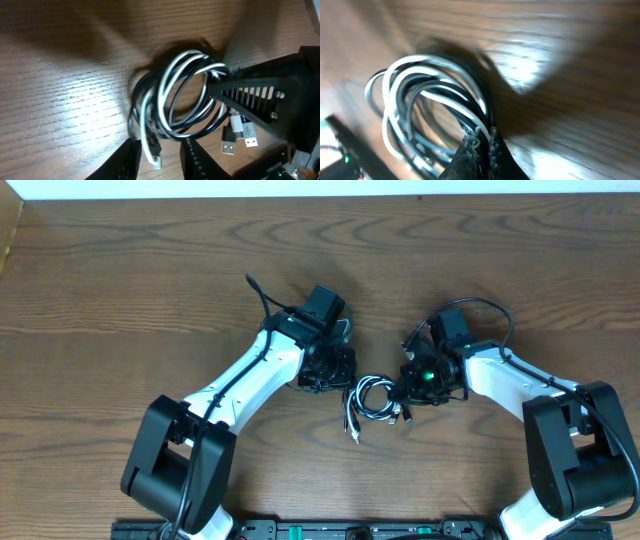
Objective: Untangle cables
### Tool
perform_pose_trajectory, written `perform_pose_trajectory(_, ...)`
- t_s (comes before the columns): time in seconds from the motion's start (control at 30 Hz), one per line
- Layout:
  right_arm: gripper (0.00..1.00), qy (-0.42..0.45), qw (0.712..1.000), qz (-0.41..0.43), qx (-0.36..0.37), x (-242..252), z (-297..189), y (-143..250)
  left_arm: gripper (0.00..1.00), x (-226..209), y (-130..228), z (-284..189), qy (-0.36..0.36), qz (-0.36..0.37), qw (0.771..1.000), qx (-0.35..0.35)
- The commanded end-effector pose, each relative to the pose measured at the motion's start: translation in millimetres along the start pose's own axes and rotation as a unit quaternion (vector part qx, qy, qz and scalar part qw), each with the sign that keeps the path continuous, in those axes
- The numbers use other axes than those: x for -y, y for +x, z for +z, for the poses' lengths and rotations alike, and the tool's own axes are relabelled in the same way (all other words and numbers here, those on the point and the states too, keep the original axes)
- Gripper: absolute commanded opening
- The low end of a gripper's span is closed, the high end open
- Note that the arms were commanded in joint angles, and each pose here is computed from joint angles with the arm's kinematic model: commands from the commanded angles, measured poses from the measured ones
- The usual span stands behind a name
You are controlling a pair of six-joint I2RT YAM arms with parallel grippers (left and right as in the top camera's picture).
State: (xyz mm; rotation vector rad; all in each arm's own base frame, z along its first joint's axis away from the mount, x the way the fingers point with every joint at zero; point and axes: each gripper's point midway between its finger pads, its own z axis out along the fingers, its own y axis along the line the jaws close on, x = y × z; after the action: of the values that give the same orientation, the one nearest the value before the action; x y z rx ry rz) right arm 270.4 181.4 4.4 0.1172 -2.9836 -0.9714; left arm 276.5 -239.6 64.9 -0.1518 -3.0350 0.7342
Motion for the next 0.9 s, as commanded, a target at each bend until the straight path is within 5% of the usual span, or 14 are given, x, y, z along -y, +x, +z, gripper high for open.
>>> perform_pose_trajectory(0.0, 0.01, -0.065, 0.996, -0.058, 0.001, -25.0, -7.8, 2.3, 0.31, -4.2, 0.4, 3.7, -0.007, 0.006, 1.000, -0.001)
perform_pose_trajectory(0.87, 0.01, -0.102, 0.984, -0.129, 0.069, -67.7, -53.4, -6.8, 0.31, 10.1, 0.8, 4.3, 0.032, 0.016, 0.999, -0.007)
